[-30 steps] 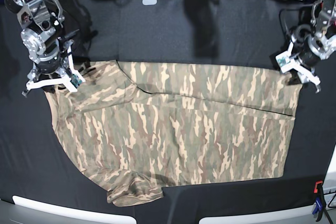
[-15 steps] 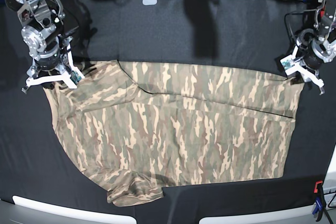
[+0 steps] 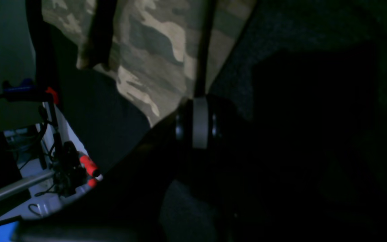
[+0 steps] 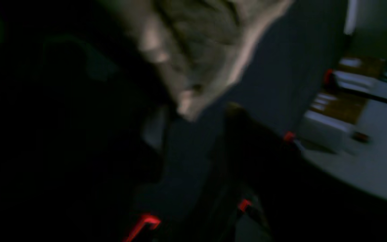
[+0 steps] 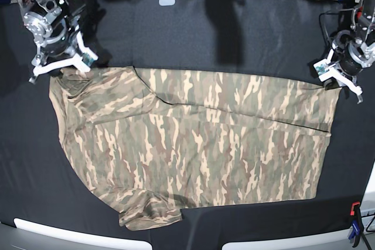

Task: Layout the t-shirt on the table in an organized manner, then fold the t-shirt properly
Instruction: 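Grasp the corners with both grippers and drag the shirt back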

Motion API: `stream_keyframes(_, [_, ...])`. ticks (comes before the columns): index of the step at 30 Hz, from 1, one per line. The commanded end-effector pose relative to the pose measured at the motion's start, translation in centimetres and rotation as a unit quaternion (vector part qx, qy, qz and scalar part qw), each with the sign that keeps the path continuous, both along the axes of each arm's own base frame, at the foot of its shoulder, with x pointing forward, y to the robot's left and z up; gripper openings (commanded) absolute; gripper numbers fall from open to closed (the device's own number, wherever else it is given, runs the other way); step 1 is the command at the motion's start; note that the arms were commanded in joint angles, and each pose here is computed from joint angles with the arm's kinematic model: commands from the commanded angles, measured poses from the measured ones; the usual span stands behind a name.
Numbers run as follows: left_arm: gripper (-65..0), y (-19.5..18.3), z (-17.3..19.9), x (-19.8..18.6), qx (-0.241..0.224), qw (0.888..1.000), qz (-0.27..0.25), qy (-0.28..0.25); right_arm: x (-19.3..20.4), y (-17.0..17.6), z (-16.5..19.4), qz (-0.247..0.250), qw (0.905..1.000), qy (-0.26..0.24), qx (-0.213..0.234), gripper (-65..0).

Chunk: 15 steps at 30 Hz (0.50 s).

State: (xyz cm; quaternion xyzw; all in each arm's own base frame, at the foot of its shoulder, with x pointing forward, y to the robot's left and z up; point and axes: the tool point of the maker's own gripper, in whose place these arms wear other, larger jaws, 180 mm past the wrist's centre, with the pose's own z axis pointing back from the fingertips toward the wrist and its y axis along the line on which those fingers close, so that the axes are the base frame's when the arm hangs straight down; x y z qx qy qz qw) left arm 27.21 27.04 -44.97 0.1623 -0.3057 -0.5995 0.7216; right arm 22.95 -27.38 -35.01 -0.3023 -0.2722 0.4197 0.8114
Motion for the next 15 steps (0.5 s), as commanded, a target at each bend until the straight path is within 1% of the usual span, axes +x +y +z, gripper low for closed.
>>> stream_keyframes(1, [-65.0, 0.7, 0.0, -0.1, 0.014, 1.0, 0.0, 0.008, 0.5, -0.1, 0.8, 0.008, 0.9999, -0.008, -0.009, -29.2])
stream_keyframes(2, [-65.0, 0.6, -0.1, -0.1, 0.014, 1.0, 0.003, 0.009, 0.3, -0.1, 0.6, 0.01, 0.9999, -0.002, -0.009, -27.7])
stream_keyframes(6, [-65.0, 0.3, -0.5, -0.3, 0.015, 1.0, 0.011, 0.012, 1.0, 0.2, -0.2, 0.025, 0.9996, -0.011, 0.004, -27.7])
stream_keyframes(8, [-65.0, 0.3, -0.6, -0.4, 0.014, 1.0, 0.012, 0.013, 1.6, -0.7, -0.7, 0.022, 0.9997, -0.012, 0.001, -27.8])
stream_keyframes(12, [-65.0, 0.7, -0.6, -0.4, 0.023, 0.999, 0.018, 0.015, 3.1, -3.1, -1.2, -0.002, 0.9997, -0.015, -0.018, -27.9])
stream_keyframes(13, [-65.0, 0.7, -0.6, -0.4, 0.023, 0.999, 0.018, 0.015, 3.5, -3.4, -1.3, -0.002, 0.9997, -0.015, -0.019, -27.9])
stream_keyframes(15, [-65.0, 0.7, -0.6, -0.4, 0.023, 0.999, 0.018, 0.015, 3.7, -3.6, -2.0, 0.011, 0.9997, 0.003, -0.021, -27.9])
